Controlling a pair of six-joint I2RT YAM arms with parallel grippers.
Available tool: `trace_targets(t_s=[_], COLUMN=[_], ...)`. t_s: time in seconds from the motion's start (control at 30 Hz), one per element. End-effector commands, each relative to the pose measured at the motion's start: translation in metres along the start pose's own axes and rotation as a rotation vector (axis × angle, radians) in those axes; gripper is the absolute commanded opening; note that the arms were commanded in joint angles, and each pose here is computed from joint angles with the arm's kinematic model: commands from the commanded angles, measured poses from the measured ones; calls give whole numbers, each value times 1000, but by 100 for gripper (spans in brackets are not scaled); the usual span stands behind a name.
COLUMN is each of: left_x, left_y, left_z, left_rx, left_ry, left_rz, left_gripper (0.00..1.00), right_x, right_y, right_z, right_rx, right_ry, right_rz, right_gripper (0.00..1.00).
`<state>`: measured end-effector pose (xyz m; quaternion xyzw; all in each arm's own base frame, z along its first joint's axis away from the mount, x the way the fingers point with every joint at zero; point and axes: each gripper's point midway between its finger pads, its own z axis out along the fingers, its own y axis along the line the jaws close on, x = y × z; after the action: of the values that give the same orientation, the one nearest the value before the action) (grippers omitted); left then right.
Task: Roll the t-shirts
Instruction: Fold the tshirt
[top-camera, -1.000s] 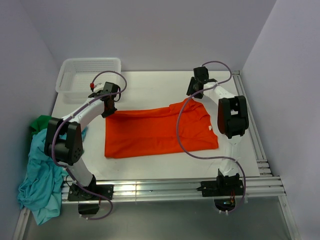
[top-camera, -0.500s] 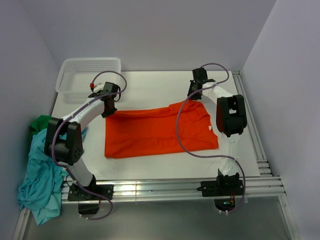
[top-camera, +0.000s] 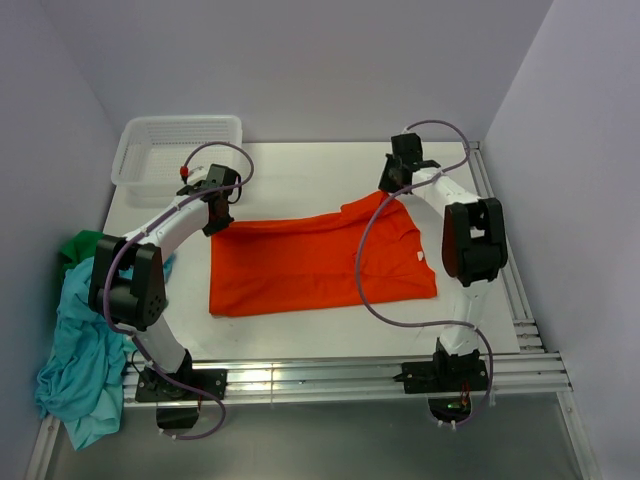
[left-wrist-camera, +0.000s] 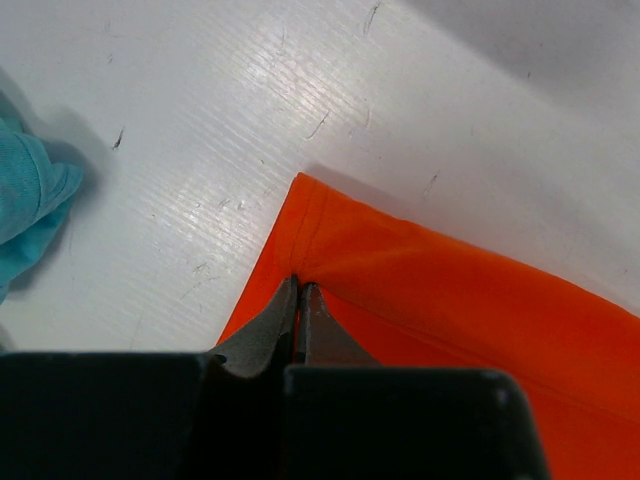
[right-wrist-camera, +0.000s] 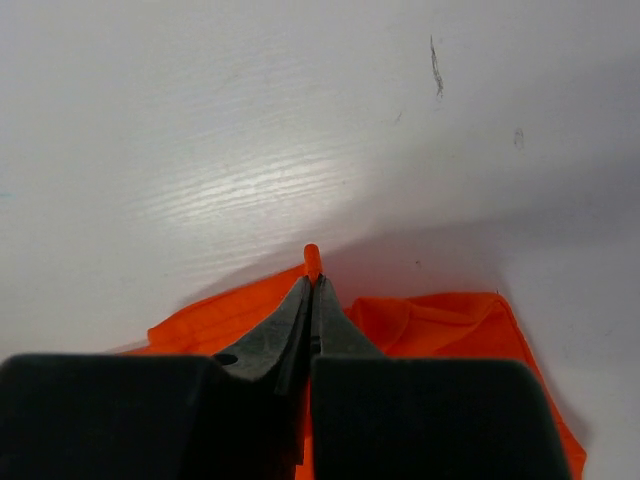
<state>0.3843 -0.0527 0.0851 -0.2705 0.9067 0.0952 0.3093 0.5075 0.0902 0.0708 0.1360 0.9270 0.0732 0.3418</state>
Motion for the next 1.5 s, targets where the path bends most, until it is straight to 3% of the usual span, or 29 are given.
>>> trace_targets(t_s=[0.0, 1.47], left_x=[-13, -6], left_y=[-1, 16], left_z=[-7, -3], left_rx=[0, -4], left_ry=[-33, -45], left_rz=[-13, -38], left_gripper=[0, 0], right_x=[-48, -15], right_y=[16, -7], right_z=[-32, -107], right_rx=[-71, -99], right_ry=[-158, -232], right_rz=[9, 57], right_gripper=[0, 0])
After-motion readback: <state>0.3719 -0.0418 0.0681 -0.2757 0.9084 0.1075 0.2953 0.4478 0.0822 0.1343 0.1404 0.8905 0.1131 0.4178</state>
